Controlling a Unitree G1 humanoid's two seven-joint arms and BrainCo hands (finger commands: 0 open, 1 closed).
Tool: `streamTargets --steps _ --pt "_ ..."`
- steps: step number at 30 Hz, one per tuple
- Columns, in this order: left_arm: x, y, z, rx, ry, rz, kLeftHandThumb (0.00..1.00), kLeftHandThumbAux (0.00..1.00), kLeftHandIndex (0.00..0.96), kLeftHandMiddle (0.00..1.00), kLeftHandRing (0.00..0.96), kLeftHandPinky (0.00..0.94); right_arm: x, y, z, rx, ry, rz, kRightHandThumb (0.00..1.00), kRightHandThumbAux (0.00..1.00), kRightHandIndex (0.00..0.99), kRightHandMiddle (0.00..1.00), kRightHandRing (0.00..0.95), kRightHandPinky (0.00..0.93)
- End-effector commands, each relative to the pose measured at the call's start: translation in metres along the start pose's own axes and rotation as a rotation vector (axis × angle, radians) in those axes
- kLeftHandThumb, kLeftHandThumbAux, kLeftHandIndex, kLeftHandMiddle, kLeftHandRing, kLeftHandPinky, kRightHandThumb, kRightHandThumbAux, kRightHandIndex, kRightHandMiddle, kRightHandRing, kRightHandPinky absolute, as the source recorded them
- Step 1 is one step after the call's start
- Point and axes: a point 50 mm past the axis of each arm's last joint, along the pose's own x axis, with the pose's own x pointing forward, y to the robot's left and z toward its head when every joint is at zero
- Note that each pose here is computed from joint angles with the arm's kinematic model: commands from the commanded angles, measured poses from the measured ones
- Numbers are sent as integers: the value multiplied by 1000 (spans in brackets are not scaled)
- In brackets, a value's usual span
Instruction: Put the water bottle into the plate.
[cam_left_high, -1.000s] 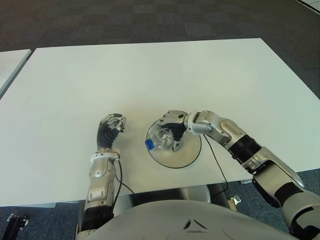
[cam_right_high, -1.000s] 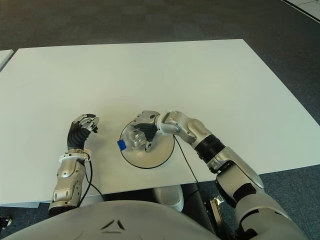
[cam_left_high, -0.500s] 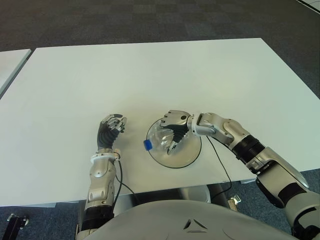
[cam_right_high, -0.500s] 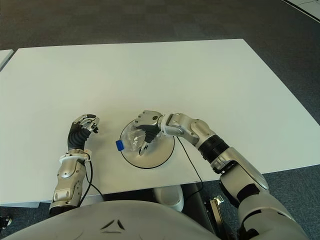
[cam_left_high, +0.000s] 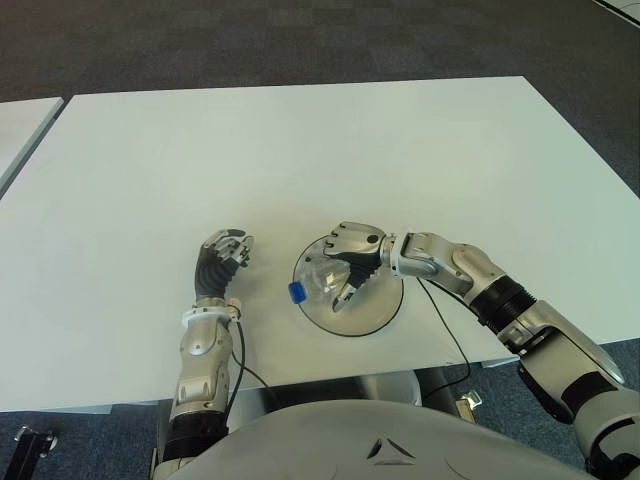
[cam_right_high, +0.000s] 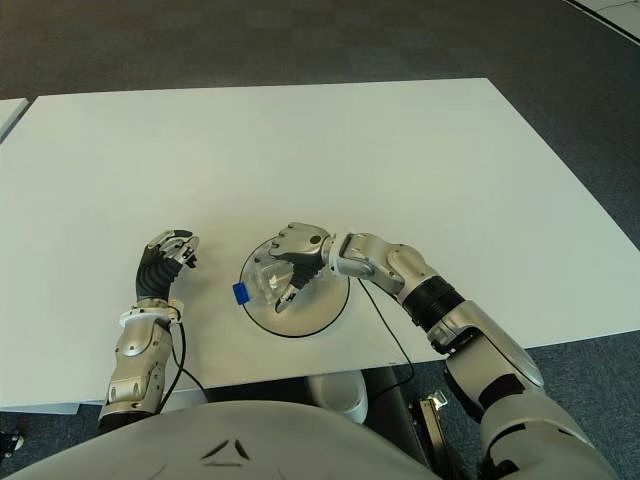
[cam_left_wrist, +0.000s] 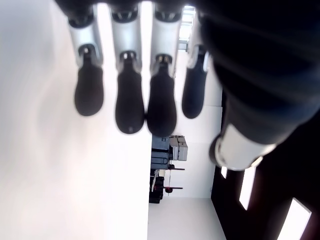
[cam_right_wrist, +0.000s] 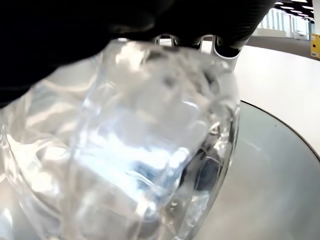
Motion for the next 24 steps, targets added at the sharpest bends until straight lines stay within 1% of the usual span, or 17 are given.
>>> streamTargets --steps 1,6,19,21,23,24 --pt "-1 2 -2 15 5 14 705 713 436 686 665 647 -6 2 0 24 -12 -29 583 206 0 0 0 0" --pt "-1 2 -1 13 2 14 705 713 435 684 663 645 -10 -5 -1 42 -24 -93 589 194 0 0 0 0" --pt "-3 1 -2 5 3 18 705 713 435 686 666 650 -19 -18 -4 50 -17 -170 582 165 0 0 0 0" --pt "-4 1 -2 6 2 19 705 713 435 688 667 651 -22 -22 -5 48 -15 -185 575 160 0 0 0 0" --pt "-4 1 -2 6 3 19 705 713 435 689 668 652 -27 -30 -6 44 -14 -205 568 158 0 0 0 0" --pt "-4 1 -2 6 3 18 705 713 435 690 669 653 -32 -37 -7 41 -10 -224 565 157 0 0 0 0"
